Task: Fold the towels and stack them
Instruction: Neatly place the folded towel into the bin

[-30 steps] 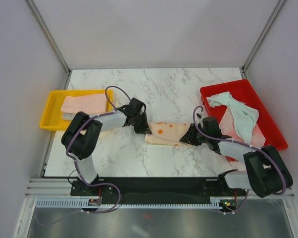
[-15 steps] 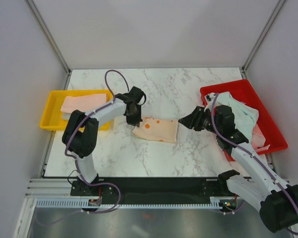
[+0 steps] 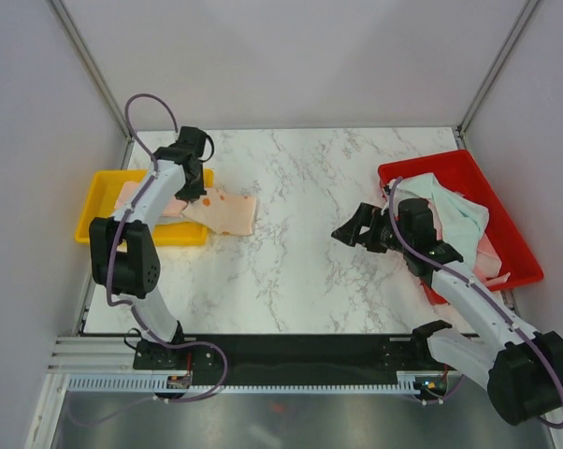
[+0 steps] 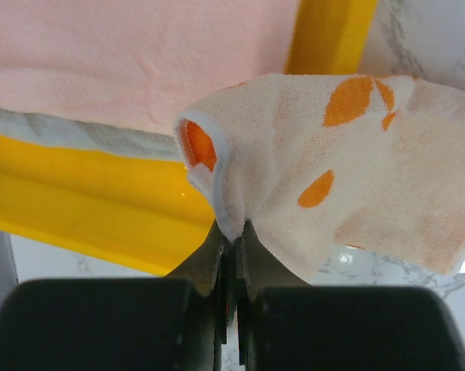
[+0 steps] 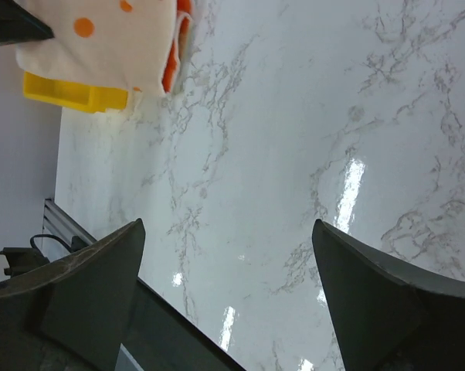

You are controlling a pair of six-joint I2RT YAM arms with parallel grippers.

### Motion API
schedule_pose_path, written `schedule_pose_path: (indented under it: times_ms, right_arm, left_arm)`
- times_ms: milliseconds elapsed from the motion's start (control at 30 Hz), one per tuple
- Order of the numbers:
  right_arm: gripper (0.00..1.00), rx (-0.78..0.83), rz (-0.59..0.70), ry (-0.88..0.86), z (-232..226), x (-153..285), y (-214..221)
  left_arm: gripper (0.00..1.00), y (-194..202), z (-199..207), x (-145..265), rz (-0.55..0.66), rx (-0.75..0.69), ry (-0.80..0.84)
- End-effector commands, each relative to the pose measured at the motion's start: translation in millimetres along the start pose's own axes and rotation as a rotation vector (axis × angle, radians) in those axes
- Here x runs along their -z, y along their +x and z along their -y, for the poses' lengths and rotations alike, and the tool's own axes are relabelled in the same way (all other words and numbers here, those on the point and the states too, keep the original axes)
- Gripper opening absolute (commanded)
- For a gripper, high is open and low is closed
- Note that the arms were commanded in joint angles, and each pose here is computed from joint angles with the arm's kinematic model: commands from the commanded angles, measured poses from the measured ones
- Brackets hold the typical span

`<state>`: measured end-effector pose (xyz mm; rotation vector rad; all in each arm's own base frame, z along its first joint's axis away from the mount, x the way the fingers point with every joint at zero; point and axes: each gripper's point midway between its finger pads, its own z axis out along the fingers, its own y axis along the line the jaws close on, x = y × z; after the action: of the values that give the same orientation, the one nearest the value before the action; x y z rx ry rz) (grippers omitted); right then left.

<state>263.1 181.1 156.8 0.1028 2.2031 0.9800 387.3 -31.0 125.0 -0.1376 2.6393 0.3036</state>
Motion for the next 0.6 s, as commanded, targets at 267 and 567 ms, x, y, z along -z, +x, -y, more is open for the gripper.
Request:
schedule_pose_path:
  times_ms: [267,567]
  right_arm:
    - [0.98,0.055,-0.012,0.027,7.5,-21.5,-11.8]
    - [0.98,0.081,-0.021,0.024,9.8,-26.7,-12.7]
  left_arm:
    - [0.02,-76.2,-84.5,-14.1,0.102,0.015,-0.161]
    - [0.02,-72.8,-123.8,-20.5,0.103,0.016,-0.19]
